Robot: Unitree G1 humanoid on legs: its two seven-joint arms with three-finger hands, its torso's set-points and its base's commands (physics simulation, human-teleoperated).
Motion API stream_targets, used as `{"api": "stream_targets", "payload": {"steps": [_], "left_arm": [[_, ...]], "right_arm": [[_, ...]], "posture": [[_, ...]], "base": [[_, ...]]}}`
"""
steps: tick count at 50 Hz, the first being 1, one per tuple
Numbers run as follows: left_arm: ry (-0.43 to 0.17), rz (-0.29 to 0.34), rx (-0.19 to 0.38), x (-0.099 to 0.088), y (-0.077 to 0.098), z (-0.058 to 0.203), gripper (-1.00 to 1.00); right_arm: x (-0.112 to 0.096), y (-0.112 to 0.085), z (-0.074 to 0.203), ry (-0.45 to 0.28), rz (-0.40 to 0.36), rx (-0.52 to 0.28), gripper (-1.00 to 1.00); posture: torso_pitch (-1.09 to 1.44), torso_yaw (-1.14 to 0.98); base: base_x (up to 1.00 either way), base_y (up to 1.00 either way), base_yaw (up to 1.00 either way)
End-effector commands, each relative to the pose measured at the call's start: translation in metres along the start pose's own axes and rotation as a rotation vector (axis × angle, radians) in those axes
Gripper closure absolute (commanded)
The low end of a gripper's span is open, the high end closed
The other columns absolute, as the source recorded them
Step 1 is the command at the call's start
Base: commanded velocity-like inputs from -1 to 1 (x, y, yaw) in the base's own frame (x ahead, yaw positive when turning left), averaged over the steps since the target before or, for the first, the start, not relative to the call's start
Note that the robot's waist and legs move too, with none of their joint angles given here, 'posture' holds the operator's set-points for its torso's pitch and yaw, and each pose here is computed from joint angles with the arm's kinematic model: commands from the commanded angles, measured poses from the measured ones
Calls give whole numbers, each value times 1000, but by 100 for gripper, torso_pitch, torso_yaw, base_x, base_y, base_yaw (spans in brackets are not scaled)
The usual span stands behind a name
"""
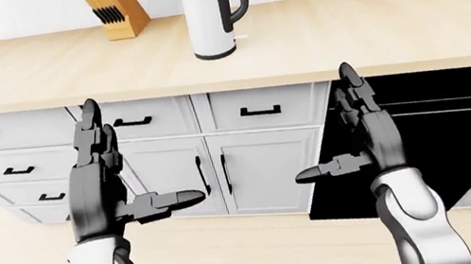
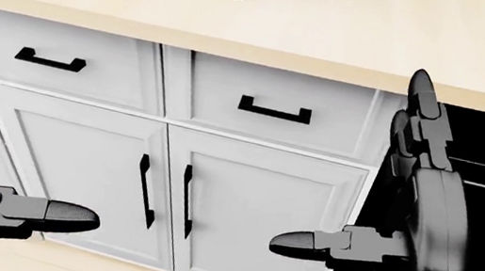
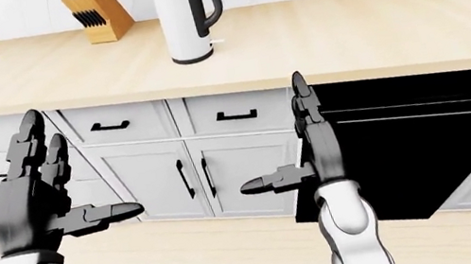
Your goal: Press down the lever to turn on the electric kettle.
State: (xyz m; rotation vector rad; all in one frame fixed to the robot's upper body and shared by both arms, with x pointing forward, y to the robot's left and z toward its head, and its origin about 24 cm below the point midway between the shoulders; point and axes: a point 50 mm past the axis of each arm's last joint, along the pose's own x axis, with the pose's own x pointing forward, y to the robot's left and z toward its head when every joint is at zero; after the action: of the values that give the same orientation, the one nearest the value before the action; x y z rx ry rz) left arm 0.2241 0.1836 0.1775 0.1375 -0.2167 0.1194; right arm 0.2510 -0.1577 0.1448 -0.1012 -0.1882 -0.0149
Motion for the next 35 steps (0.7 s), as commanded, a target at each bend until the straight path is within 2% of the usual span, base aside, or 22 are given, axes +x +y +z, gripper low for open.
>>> {"api": "stream_targets", "payload": {"steps": [1, 7, 35], "left_arm": [[-100, -11, -3, 0, -2, 18, -100], [-94, -10, 14, -1, -2, 17, -100], [-93, -4, 14, -2, 0, 16, -100]], "right_arm": [[0, -3, 19, -108, -20, -12, -100], [0, -4, 19, -109, -23, -10, -100], [0, -4, 22, -118, -23, -14, -100]], "posture": [[0, 0], [0, 0], [0, 0]], "base": [[20, 0, 0], [19, 0, 0], [19, 0, 0]]}}
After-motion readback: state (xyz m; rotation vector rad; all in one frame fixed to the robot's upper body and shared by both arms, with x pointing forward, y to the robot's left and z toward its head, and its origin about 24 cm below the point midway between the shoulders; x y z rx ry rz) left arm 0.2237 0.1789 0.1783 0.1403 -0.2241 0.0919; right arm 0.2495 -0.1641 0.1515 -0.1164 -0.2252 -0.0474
